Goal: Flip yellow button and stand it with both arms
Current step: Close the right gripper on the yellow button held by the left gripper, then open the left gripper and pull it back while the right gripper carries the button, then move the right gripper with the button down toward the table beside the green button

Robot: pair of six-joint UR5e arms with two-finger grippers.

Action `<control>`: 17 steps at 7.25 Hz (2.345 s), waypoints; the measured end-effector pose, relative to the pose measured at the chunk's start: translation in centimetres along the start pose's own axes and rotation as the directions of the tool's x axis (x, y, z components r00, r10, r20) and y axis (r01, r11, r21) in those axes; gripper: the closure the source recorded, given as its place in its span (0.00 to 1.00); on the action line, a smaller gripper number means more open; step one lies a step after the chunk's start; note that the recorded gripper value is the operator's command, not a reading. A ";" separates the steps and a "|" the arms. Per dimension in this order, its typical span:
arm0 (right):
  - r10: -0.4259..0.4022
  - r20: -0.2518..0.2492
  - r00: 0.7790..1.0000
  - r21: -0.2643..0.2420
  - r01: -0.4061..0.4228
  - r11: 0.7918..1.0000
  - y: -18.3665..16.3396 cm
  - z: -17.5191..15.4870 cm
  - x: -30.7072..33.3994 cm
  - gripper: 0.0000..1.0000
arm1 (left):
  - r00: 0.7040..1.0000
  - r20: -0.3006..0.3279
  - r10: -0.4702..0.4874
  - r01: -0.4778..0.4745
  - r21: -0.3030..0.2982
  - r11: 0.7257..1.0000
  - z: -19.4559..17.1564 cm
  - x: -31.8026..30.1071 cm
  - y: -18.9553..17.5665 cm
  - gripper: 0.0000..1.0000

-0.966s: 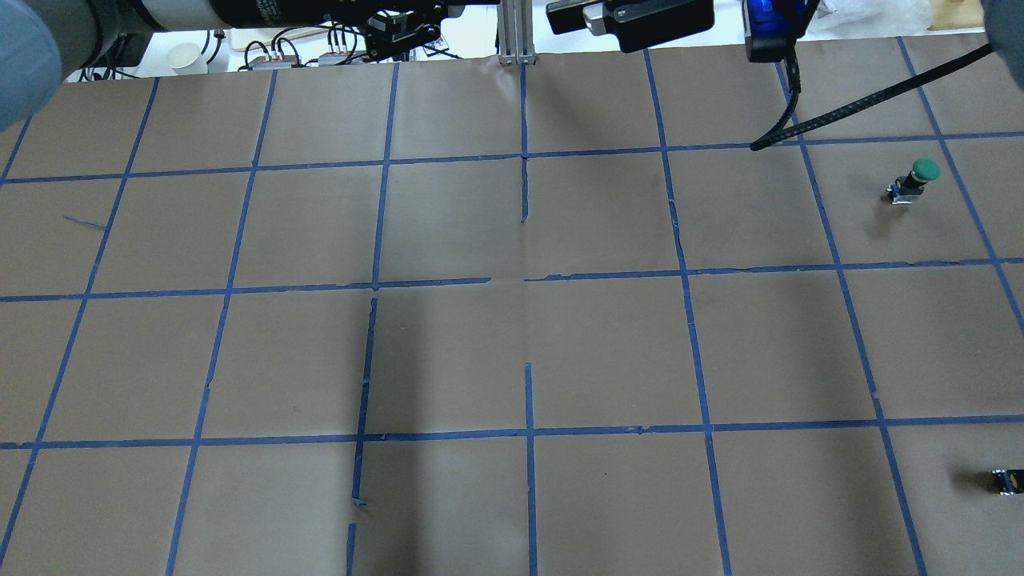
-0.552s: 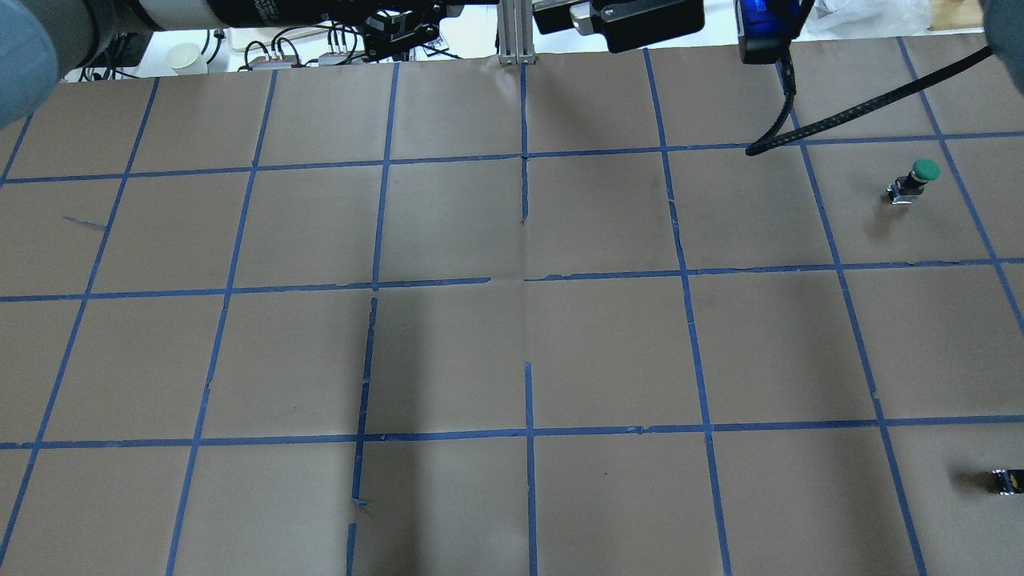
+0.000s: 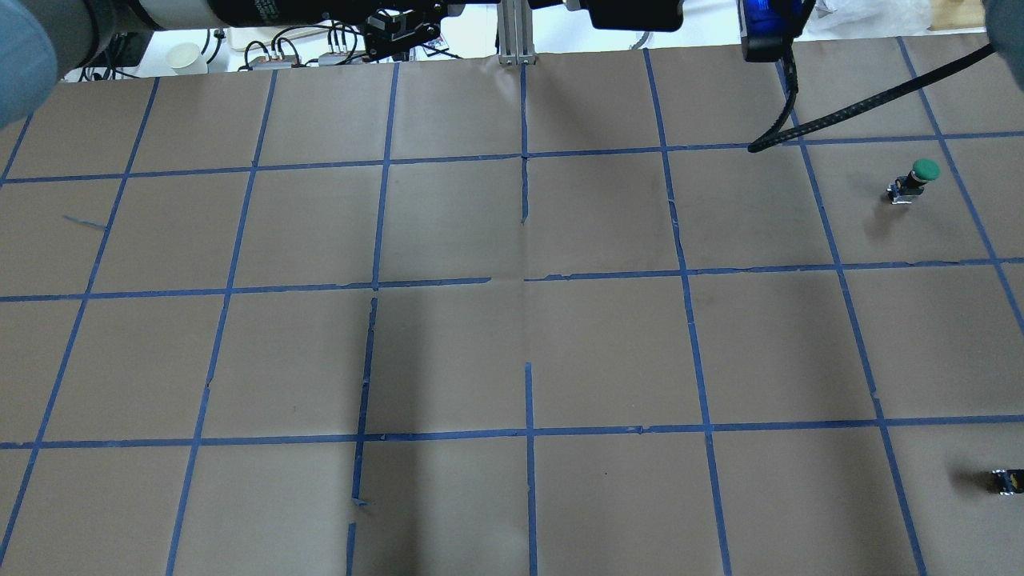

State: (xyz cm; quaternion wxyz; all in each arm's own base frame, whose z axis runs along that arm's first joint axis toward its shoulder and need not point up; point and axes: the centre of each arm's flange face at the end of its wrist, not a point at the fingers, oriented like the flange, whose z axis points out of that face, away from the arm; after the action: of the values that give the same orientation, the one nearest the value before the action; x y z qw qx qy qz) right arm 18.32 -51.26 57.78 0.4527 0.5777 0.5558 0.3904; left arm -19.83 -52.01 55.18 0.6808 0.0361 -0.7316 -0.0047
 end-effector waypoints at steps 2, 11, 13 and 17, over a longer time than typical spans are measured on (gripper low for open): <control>0.000 0.002 1.000 -0.001 0.000 1.000 0.0 -0.1 -0.1 0.78 | 1.000 0.005 0.004 -0.003 -0.001 1.000 0.0 0.1 0.2 0.00; -0.277 0.001 0.961 0.275 0.266 0.924 -4.8 -5.3 -0.8 0.79 | 0.838 0.542 0.065 -0.022 -0.086 0.996 -5.0 -3.9 -1.9 0.01; -0.464 -0.169 0.870 0.369 0.492 0.788 -7.6 -5.4 0.1 0.81 | 0.623 0.768 0.148 -0.046 -0.153 0.987 -6.6 -7.3 -4.1 0.02; -0.569 -0.766 0.300 0.157 0.945 0.287 -12.8 -7.8 2.0 0.81 | 0.126 0.942 0.312 -0.050 -0.308 0.950 -5.8 -6.0 0.0 0.02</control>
State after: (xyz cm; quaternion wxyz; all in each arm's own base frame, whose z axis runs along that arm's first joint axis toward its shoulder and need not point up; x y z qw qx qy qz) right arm 7.31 -48.92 47.62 0.1877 0.1701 0.9655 0.0606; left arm -13.67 -51.40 49.61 0.0349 -0.1336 -0.9903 -0.0178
